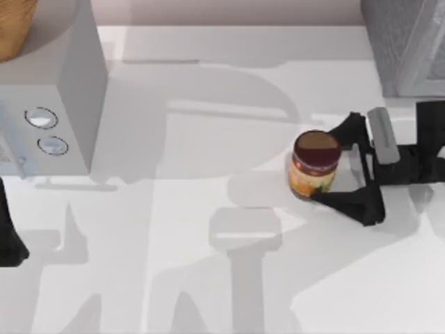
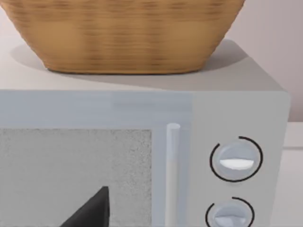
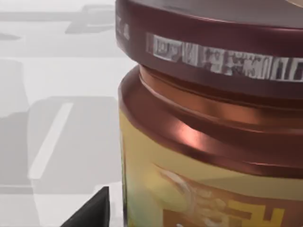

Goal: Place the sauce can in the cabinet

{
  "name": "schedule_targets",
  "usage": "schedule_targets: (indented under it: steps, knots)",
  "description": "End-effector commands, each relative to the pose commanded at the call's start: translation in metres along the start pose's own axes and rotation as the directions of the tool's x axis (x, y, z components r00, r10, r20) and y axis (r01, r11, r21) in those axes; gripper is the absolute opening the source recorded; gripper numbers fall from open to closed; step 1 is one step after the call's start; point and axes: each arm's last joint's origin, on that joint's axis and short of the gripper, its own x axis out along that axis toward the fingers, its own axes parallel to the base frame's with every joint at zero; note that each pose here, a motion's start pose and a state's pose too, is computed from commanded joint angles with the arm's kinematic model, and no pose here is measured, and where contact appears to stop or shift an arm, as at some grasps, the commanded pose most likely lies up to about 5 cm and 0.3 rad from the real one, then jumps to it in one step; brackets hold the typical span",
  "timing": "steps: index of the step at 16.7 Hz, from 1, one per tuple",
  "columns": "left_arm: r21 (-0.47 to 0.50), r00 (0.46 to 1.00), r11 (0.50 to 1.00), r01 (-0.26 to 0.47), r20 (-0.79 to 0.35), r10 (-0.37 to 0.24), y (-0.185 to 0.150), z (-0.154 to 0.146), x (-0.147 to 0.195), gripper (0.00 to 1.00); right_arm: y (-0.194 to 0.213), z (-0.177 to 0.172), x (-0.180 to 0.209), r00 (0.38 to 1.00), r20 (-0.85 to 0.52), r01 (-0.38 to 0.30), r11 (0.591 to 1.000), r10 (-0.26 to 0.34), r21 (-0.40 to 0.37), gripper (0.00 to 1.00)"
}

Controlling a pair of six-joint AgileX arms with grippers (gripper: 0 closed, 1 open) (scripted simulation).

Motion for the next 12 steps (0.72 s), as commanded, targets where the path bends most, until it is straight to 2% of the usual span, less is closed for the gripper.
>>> schedule_targets:
  steps: [6,12]
  knots:
    - [0.000,1.000,1.000,0.000,0.000,0.000,0.000,0.000,0.000,1.00,0.006,0.014,0.023,1.000,0.001,0.002,1.000,-0.002,0.001,1.00]
    - [0.000,1.000,1.000,0.000,0.000,0.000,0.000,0.000,0.000,1.00,0.007,0.016,0.026,1.000,0.002,0.002,1.000,-0.002,0.001,1.00]
